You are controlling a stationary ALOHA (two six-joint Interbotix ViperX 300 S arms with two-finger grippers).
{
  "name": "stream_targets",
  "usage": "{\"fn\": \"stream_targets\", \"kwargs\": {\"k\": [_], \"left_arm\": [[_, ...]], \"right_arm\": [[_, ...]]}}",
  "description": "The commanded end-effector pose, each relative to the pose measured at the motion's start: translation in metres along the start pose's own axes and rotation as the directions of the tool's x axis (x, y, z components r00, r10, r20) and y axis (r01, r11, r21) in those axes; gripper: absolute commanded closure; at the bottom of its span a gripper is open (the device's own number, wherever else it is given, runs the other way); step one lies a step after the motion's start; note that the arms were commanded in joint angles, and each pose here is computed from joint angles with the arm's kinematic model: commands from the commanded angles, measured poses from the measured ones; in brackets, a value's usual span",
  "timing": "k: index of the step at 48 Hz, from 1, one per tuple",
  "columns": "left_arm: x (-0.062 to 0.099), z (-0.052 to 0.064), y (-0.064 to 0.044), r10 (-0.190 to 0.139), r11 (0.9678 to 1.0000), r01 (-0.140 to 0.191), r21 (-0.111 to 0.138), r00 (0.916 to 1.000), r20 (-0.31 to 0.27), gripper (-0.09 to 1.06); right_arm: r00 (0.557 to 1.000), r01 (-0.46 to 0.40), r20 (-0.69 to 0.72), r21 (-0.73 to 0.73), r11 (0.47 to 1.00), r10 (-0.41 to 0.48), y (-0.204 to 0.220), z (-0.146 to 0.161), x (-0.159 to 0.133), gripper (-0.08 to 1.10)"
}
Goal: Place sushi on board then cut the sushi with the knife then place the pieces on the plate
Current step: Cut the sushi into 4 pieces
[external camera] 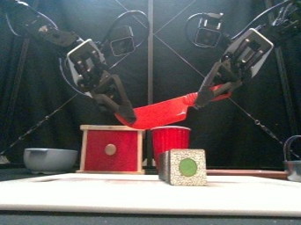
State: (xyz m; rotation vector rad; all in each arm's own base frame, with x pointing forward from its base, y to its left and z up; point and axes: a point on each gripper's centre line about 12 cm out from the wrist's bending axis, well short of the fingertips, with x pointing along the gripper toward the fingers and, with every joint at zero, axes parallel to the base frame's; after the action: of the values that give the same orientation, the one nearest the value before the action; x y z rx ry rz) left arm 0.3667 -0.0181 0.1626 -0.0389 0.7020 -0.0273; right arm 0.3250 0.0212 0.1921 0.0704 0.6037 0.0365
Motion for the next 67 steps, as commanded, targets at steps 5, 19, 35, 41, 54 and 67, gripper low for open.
{"fn": "stream_targets", "kwargs": {"k": [5, 19, 35, 41, 54, 67], "left_arm": [[0.003, 0.012, -0.008, -0.016, 0.9993, 0.017, -0.034, 0.9994, 0.03, 0.59], [0.017, 0.011, -0.017, -0.033, 0.9976, 0.033, -0.061, 0.9994, 0.008, 0.59], [0.028, 0.012, -0.02, -0.037, 0.9975, 0.036, -0.061, 0.9993, -0.006, 0.59], [0.028, 0.012, -0.021, -0.039, 0.9971, 0.039, -0.066, 0.9992, -0.006, 0.59], [0.029, 0.009, -0.021, -0.04, 0.9964, 0.039, -0.075, 0.9991, -0.015, 0.59], [0.035, 0.005, -0.021, -0.038, 0.9964, 0.036, -0.077, 0.9988, -0.032, 0.59]], "right_arm": [[0.999, -0.009, -0.032, 0.034, 0.999, 0.01, 0.005, -0.003, 0.005, 0.63], [0.993, 0.006, -0.115, 0.052, 0.999, 0.0, 0.004, -0.018, 0.011, 0.64], [0.988, 0.021, -0.154, 0.08, 0.997, -0.009, 0.001, -0.028, 0.017, 0.64], [0.987, 0.023, -0.163, 0.082, 0.996, -0.009, 0.001, -0.03, 0.018, 0.64], [0.983, 0.029, -0.181, 0.083, 0.996, -0.013, -0.001, -0.034, 0.022, 0.64], [0.98, 0.032, -0.197, 0.083, 0.996, -0.015, -0.001, -0.038, 0.027, 0.64]]}}
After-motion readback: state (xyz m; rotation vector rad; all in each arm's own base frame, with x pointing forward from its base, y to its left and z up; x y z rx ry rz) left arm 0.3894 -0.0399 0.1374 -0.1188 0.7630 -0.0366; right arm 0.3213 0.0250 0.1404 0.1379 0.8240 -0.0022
